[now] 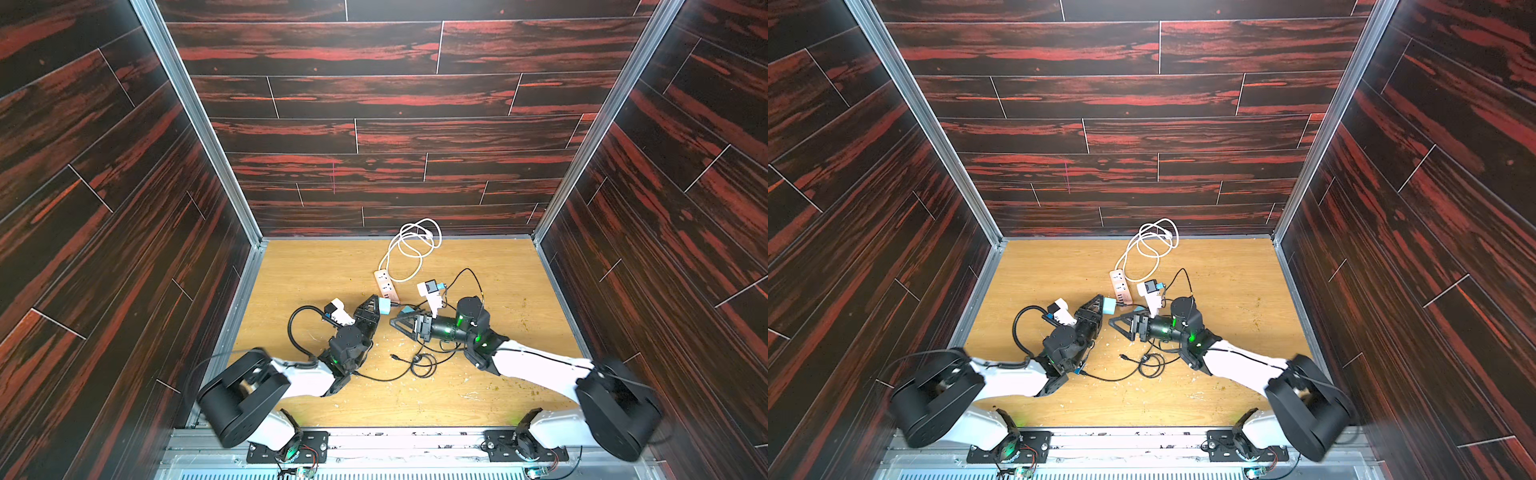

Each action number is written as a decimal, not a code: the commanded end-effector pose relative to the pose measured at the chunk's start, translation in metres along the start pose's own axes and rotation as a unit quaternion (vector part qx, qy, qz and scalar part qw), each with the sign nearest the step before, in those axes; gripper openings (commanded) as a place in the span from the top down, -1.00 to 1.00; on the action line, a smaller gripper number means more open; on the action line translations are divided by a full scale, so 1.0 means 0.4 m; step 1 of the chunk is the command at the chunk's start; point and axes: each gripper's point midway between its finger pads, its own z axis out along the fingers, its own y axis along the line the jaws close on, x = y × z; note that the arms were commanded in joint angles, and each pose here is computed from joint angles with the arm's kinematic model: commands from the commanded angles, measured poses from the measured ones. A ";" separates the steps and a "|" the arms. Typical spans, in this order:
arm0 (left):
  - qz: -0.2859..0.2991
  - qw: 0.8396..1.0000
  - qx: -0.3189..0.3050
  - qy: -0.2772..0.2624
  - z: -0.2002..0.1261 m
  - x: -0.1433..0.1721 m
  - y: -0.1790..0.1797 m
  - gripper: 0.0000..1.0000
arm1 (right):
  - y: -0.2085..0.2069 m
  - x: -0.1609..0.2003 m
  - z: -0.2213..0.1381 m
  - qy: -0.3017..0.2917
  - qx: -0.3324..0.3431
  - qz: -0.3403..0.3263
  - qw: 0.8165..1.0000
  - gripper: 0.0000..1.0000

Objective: Charge mp3
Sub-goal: Pick up the plug from the center of the board.

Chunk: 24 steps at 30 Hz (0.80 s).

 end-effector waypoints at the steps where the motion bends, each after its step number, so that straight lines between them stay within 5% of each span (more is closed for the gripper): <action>1: -0.043 0.996 0.073 -0.028 -0.010 -0.017 -0.092 1.00 | 0.018 -0.039 0.010 -0.032 -0.026 0.010 0.999 -0.54; 18: -0.062 0.994 0.093 -0.014 -0.022 0.042 -0.148 1.00 | -0.062 -0.072 0.005 -0.099 0.030 0.002 0.995 -0.51; 24: -0.067 0.993 0.100 -0.017 -0.026 0.051 -0.166 1.00 | -0.064 -0.077 0.002 -0.115 0.020 0.003 0.993 -0.33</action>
